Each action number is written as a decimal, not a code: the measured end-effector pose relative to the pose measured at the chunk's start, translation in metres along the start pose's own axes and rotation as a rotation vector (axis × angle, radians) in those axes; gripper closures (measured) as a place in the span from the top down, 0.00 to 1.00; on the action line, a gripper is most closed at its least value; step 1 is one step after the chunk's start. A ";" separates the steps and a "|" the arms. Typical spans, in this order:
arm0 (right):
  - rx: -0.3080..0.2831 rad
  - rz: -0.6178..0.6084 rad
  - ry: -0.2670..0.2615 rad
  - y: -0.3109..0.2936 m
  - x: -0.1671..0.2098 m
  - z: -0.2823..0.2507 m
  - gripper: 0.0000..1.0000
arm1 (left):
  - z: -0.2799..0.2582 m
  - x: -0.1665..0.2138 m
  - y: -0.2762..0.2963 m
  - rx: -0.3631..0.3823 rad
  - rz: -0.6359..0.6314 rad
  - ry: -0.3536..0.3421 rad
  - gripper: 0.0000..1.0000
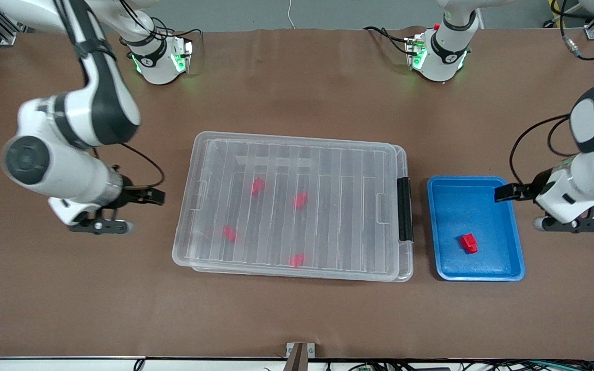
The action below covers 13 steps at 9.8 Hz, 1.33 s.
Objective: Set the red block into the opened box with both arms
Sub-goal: 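Grasp the red block in the blue tray with the left gripper, then slide the clear lid open with the right gripper while the left gripper lifts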
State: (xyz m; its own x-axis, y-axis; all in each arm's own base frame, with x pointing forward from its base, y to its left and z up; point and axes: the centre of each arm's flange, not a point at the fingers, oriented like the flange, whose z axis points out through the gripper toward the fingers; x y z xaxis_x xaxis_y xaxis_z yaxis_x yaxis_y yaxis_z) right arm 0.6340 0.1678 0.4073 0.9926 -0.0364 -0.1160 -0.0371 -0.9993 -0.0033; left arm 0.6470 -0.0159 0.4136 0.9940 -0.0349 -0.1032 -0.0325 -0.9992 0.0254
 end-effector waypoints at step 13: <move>-0.028 -0.011 0.019 0.008 -0.003 0.059 1.00 | 0.225 0.063 -0.013 -0.051 -0.105 0.020 0.49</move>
State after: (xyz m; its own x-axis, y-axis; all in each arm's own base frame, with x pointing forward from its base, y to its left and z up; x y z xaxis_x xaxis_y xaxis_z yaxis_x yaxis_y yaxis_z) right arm 0.6238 0.1607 0.3496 0.9949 -0.0255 -0.0976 -0.0232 -0.9994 0.0238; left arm 0.6865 -0.0100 0.1828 0.9936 0.0706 -0.0882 0.0765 -0.9949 0.0657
